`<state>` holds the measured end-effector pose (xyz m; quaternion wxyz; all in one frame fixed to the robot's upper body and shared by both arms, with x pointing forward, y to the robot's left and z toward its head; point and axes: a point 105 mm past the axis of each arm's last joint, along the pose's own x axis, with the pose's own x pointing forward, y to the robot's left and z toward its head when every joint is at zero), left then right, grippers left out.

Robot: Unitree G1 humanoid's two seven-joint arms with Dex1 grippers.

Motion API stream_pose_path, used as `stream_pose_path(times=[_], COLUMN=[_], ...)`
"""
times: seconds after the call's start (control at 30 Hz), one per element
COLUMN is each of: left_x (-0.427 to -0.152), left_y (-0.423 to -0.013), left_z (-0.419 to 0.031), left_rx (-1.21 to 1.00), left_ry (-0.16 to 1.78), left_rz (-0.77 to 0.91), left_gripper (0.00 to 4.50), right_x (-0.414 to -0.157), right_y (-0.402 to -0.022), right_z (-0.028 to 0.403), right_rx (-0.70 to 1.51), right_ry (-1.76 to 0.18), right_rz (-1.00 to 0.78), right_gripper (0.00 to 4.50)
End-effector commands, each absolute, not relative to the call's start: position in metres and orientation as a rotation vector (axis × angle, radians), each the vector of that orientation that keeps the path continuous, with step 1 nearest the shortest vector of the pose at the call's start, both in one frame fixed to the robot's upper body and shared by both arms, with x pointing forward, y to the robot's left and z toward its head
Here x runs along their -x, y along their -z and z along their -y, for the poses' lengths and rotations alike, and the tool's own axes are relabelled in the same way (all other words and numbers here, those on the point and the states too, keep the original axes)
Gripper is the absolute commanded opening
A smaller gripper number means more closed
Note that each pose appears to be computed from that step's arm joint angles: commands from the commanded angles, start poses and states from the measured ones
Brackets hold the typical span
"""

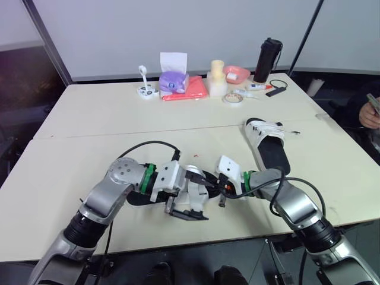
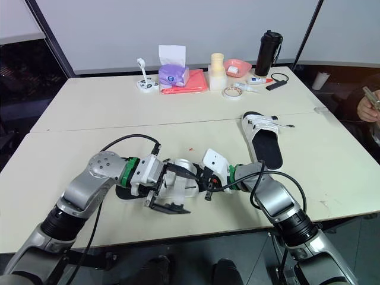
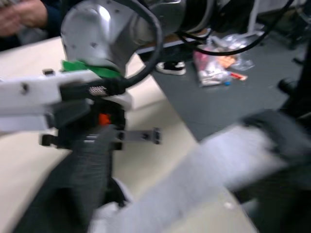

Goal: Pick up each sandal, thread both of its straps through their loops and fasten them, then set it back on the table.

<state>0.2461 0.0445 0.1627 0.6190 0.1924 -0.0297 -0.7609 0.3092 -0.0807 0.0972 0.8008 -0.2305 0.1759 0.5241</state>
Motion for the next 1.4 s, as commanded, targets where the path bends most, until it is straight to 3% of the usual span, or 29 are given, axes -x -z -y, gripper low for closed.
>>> stream_pose_path(times=[0.03, 0.4, 0.63, 0.77, 1.07, 1.4], left_x=[-0.237, -0.244, -0.239, -0.235, -0.234, -0.242], left_y=[-0.178, -0.192, -0.158, -0.134, -0.099, -0.086], left_z=[-0.049, -0.089, -0.089, -0.091, -0.091, -0.072], left_rx=[-0.393, -0.207, 0.18, 0.272, 0.203, 0.279], left_ry=[1.796, 1.669, 1.466, 1.377, 1.286, 1.218], left_rz=[0.054, -0.159, -0.445, -0.537, -0.573, -0.556], left_gripper=[4.47, 4.47, 4.47, 4.47, 4.47, 4.47], right_x=[-0.308, -0.309, -0.309, -0.308, -0.306, -0.306], right_y=[-0.078, -0.078, -0.077, -0.077, -0.076, -0.076], right_z=[0.087, 0.087, 0.085, 0.085, 0.085, 0.085], right_rx=[0.508, 0.51, 0.507, 0.511, 0.514, 0.517], right_ry=[-1.113, -1.113, -1.12, -1.129, -1.134, -1.137], right_rz=[-0.465, -0.461, -0.462, -0.466, -0.472, -0.472], right_gripper=[0.0, 0.0, 0.0, 0.0, 0.0, 0.0])
